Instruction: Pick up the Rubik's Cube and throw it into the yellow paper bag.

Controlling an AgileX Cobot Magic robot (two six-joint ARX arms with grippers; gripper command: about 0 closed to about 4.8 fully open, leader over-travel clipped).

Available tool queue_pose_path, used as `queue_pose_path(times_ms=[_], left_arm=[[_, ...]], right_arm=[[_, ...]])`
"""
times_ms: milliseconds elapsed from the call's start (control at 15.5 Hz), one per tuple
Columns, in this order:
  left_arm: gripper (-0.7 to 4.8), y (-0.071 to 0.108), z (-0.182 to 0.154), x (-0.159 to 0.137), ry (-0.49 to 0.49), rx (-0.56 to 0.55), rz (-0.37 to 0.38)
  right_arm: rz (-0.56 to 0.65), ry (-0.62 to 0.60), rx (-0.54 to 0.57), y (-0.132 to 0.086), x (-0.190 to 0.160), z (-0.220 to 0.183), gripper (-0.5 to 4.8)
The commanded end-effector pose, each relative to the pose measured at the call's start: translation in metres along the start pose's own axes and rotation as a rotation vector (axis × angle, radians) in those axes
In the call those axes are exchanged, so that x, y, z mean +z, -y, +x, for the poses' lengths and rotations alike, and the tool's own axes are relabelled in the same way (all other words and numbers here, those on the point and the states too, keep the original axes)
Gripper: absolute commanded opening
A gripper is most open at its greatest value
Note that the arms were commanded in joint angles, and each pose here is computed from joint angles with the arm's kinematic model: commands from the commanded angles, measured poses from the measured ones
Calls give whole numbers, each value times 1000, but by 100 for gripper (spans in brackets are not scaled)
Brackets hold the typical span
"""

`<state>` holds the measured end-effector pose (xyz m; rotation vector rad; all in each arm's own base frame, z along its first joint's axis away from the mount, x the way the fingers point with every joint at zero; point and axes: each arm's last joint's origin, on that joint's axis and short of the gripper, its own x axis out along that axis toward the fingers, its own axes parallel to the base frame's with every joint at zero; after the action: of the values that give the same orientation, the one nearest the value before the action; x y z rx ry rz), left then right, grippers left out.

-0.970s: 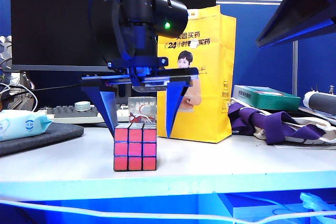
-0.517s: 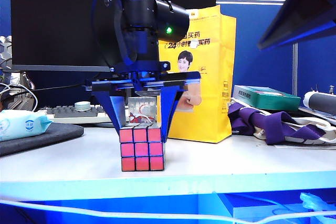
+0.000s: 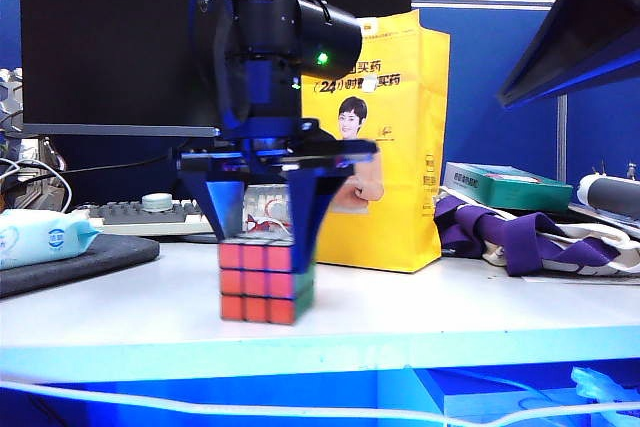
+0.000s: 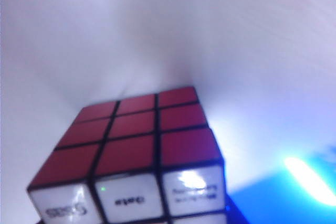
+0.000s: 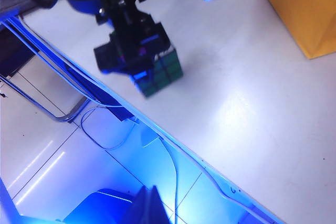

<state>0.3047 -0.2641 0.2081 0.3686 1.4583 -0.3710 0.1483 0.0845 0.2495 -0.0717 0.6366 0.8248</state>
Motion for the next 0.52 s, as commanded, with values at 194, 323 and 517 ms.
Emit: queue_pose_path(times_ms=[194, 323, 517], left_arm=[[51, -15, -63, 0, 319, 121, 78], [50, -20, -102, -8, 488, 102, 78], [48, -28, -153, -28, 678, 132, 105]], right_arm=[[-13, 22, 4, -1, 3, -1, -1], [-18, 35, 4, 0, 4, -1, -1], [-34, 76, 1, 0, 9, -1, -1]])
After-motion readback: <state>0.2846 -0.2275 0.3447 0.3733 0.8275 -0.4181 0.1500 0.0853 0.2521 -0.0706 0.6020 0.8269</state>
